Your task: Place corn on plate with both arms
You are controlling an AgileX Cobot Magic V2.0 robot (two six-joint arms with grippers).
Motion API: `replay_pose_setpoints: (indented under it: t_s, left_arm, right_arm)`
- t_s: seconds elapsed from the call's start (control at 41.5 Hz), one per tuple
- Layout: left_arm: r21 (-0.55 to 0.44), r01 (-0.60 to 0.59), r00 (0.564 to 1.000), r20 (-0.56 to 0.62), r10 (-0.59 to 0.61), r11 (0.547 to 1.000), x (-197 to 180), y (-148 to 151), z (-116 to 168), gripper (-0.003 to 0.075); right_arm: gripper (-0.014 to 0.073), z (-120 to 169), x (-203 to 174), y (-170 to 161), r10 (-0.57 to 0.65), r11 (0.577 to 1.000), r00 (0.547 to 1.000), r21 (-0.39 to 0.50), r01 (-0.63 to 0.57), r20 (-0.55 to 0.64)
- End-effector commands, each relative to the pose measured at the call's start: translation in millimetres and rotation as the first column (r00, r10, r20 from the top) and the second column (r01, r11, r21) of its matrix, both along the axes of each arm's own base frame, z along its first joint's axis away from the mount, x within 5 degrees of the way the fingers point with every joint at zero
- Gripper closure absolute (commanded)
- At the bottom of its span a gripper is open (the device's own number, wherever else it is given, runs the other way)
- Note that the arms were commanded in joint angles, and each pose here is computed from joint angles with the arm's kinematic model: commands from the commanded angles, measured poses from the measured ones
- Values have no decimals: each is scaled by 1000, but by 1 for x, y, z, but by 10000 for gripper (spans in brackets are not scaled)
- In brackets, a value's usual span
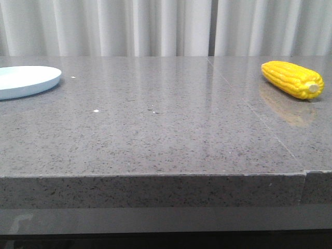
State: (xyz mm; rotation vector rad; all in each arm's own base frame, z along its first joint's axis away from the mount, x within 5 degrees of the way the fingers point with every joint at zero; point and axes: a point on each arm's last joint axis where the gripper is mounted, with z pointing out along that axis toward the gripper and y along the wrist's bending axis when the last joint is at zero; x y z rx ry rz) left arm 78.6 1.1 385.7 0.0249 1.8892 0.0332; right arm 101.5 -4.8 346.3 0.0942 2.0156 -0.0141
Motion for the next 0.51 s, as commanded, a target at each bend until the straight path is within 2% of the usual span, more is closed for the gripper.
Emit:
replay_pose_setpoints:
  t_s: [0.0, 0.169, 0.217, 0.265, 0.338, 0.386, 0.482]
  left_arm:
    - [-8, 12, 998, 60, -11, 1000, 7, -1, 7, 740]
    - [-7, 12, 999, 35, -12, 1000, 11, -1, -2, 740]
    - [-7, 12, 999, 32, -12, 1000, 11, -1, -2, 740]
    - [-7, 12, 1000, 29, -12, 1000, 12, -1, -3, 739]
    - [-7, 12, 1000, 26, -12, 1000, 13, -1, -3, 722]
    - [-7, 12, 1000, 23, -12, 1000, 13, -1, -3, 664]
    - [-7, 12, 1000, 25, -12, 1000, 13, -1, -3, 479]
  right_arm:
    - [663, 10, 11, -1, -2, 1000, 999, -12, 3, 46]
    - [657, 4, 21, -1, 0, 1000, 1000, -17, 0, 0]
    - [636, 3, 23, -1, 7, 999, 1000, -31, -8, -11]
    - [578, 2, 25, -1, 17, 999, 1000, -50, -18, -20]
    - [433, 2, 25, -1, 20, 998, 1000, -55, -21, -22]
    - [279, 2, 25, -1, 19, 998, 1000, -55, -21, -22]
    - [48, 2, 25, -1, 19, 998, 1000, -55, -21, -23]
